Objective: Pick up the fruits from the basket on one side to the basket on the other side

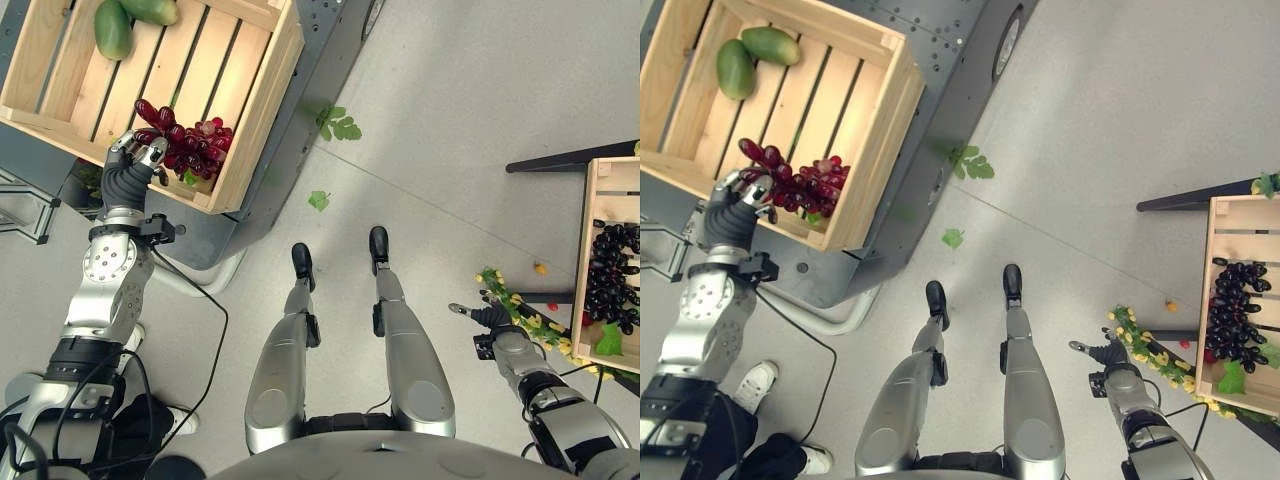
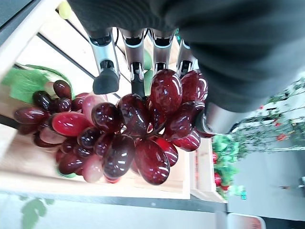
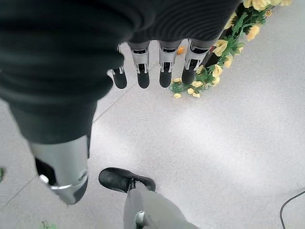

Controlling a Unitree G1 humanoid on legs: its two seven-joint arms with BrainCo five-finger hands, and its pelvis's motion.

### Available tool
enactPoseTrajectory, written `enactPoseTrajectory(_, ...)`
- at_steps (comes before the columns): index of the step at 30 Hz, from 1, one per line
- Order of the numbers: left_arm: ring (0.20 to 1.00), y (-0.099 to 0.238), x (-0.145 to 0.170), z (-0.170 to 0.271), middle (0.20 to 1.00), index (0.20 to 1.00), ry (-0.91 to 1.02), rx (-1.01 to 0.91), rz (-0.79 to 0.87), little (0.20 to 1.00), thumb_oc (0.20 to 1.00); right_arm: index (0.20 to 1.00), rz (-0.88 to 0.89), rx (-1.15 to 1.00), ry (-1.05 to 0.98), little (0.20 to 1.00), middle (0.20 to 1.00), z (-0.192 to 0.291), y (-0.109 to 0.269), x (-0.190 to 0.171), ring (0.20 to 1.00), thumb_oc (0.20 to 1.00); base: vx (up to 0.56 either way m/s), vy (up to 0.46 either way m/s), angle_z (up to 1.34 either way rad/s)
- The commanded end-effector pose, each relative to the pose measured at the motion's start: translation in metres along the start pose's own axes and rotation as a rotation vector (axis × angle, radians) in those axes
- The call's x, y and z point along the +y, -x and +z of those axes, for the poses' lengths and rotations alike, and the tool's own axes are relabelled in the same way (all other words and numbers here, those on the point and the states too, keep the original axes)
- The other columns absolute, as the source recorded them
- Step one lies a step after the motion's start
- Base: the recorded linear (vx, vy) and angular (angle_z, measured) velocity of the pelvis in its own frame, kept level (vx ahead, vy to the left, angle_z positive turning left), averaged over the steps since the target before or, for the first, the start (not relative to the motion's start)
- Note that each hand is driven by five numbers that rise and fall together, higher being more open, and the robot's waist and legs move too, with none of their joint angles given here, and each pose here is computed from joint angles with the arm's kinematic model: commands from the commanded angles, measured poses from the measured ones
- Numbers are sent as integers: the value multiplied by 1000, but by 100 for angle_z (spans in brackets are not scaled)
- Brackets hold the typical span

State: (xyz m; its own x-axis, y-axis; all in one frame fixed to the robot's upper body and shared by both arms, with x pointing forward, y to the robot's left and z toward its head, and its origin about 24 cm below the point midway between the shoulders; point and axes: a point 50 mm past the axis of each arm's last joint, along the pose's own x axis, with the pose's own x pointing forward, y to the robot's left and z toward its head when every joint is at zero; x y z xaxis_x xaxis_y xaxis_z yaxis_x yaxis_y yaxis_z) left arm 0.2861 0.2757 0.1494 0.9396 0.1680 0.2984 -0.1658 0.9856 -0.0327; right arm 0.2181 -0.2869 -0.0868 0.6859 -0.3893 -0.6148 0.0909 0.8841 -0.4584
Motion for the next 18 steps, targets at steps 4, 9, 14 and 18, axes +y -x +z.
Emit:
enactPoseTrajectory(4, 200, 2, 3, 33, 200, 200, 79, -194, -2, 200, 200, 1000, 35, 128, 72, 1000, 1000, -41, 11, 10, 1000, 1000, 0, 0, 0)
enactPoseTrajectory(9, 200, 3, -1, 36, 200, 200, 111, -207, -26, 200, 200, 1000, 53, 135, 92, 1000, 1000, -45, 13, 14, 1000, 1000, 0, 0, 0)
enactPoseTrajectory(14, 200, 4, -1, 39, 200, 200, 120, -222, -36, 200, 200, 1000, 58, 121, 103, 1000, 1000, -43, 13, 16, 1000, 1000, 3, -2, 1)
enactPoseTrajectory(18, 200, 5, 0, 43, 200, 200, 122, -236, -46, 200, 200, 1000, 78, 36, 143, 1000, 1000, -27, 10, 19, 1000, 1000, 0, 0, 0)
